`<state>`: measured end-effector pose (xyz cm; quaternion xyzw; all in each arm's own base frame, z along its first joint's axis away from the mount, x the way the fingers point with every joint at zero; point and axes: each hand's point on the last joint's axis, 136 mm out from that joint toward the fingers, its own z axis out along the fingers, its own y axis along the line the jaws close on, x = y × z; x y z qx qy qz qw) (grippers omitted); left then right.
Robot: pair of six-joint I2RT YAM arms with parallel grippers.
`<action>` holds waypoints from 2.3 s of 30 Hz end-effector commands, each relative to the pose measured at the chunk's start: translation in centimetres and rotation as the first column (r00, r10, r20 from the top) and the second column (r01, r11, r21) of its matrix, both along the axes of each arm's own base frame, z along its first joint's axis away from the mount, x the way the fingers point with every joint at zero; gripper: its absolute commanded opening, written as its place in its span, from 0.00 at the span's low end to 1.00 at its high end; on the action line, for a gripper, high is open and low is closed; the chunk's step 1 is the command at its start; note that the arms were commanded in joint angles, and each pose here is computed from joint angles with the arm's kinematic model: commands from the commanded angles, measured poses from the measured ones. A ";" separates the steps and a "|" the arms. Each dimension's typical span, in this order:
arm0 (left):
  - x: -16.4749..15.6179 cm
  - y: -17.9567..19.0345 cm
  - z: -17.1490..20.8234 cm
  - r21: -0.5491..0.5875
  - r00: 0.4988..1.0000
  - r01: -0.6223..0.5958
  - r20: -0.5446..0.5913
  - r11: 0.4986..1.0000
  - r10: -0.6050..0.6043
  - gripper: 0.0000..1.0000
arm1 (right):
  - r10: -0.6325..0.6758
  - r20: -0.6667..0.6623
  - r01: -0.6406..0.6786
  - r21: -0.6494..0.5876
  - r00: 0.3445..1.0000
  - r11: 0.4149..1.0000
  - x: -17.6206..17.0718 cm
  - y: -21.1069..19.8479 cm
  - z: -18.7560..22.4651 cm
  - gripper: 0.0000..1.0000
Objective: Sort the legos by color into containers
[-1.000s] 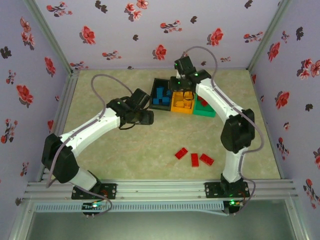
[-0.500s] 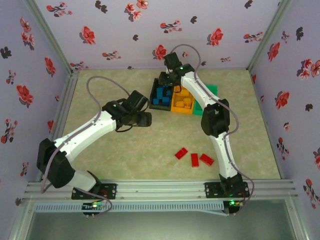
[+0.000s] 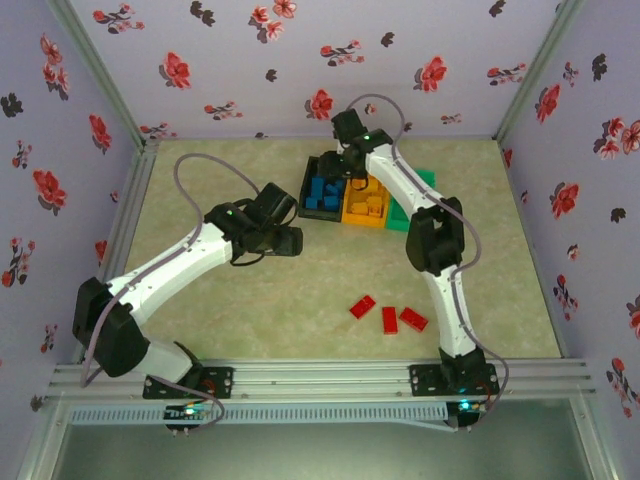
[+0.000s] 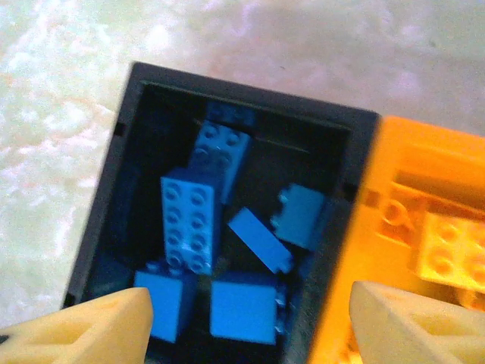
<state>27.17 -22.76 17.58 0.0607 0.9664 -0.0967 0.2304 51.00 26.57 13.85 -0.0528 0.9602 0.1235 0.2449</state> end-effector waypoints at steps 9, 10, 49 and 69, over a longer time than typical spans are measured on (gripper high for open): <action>-0.3 0.4 0.2 0.018 1.000 -0.006 0.005 1.000 0.006 0.68 | -0.241 0.063 0.249 -0.220 0.969 0.943 -0.9 -12.3 2.2 0.71; -0.3 0.4 0.2 0.018 1.000 -0.005 0.004 1.000 0.005 0.68 | -0.254 0.057 0.261 -0.235 0.965 0.937 -1.0 -12.8 1.9 0.71; -0.5 1.1 0.2 0.056 1.000 0.000 0.002 0.998 0.000 0.68 | -0.101 -0.191 0.079 -0.121 0.976 0.989 -4.5 -10.0 -6.5 0.18; -1.0 2.0 -0.1 0.074 1.000 -0.008 -0.003 0.997 0.008 0.68 | -0.106 -0.157 0.096 -0.072 0.982 0.993 -7.4 -2.0 -5.1 0.19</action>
